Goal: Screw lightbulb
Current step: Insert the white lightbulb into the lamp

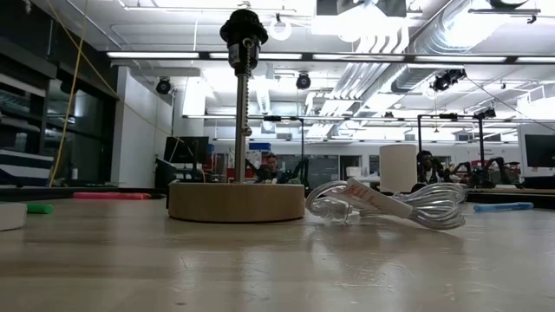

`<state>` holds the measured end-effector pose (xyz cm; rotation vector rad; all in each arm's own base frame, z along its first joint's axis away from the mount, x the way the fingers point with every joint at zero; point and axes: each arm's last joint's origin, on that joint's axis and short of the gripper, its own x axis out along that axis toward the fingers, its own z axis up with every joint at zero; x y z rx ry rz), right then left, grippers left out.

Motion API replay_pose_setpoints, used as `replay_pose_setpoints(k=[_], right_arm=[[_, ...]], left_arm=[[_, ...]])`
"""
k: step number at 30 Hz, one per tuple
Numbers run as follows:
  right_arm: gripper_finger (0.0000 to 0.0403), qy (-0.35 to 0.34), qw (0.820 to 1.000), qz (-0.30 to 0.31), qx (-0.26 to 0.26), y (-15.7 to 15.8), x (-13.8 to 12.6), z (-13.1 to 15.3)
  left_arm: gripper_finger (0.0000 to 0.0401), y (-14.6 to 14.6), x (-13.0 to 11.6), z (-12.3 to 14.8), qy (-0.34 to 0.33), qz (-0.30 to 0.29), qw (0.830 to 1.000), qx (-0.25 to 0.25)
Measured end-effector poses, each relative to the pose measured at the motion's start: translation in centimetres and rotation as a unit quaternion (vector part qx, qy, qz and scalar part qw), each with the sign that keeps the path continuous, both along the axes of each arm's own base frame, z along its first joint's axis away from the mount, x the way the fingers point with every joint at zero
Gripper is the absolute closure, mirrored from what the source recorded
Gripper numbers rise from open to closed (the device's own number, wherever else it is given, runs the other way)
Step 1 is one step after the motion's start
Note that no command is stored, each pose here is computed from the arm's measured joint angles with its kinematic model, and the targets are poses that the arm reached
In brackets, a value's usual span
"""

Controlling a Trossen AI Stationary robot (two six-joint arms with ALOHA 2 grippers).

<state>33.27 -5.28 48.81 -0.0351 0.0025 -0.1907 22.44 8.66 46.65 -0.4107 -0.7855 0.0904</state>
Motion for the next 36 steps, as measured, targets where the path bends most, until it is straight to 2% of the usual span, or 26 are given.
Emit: replay_pose_setpoints(k=[3, 7, 9, 13, 19, 25, 28, 31, 33, 36], right_arm=[[0.0139, -0.086, 0.996, -0.01, -0.017, 0.2, 0.1, 1.2], [0.0139, -0.137, 0.99, -0.007, -0.025, 0.7, -0.1, 2.2], [0.0139, -0.153, 0.988, -0.002, -0.006, 0.8, -0.1, 2.4], [0.0139, -0.196, 0.978, 0.016, 0.076, 0.8, -0.2, 2.9], [0.0139, -0.195, 0.973, 0.023, 0.119, 0.8, -0.2, 2.7], [0.0136, -0.195, 0.973, 0.023, 0.123, 0.7, -0.2, 2.8], [0.0117, -0.177, 0.973, 0.017, 0.146, 0.2, -0.2, 2.3], [0.0079, -0.174, 0.968, 0.012, 0.181, -0.4, -0.2, 2.1], [0.0048, -0.185, 0.957, 0.008, 0.222, -0.7, -0.2, 2.1], [0.0016, -0.209, 0.93, -0.005, 0.302, -1.1, -0.3, 2.1]], left_arm=[[0.0297, -0.1, 0.2, -0.2, -0.013, 0.014, 0.999, -0.043], [0.0297, -0.2, 0.3, 0.0, -0.049, 0.047, 0.996, -0.051], [0.0297, -0.2, 0.2, 0.2, -0.081, 0.05, 0.994, -0.046], [0.0297, -0.1, 0.3, 0.2, -0.107, 0.055, 0.992, -0.045], [0.0297, -0.1, 0.2, 0.3, -0.115, 0.045, 0.991, -0.052], [0.0297, -0.2, 0.0, 0.8, -0.125, 0.039, 0.99, -0.053], [0.0297, -0.3, -0.1, 1.2, -0.129, 0.039, 0.99, -0.045], [0.0297, -0.3, 0.0, 1.2, -0.125, 0.041, 0.99, -0.042], [0.0297, -0.3, 0.2, 1.1, -0.121, 0.035, 0.991, -0.038], [0.0297, -0.3, 0.8, 0.8, -0.113, 0.031, 0.992, -0.039]])
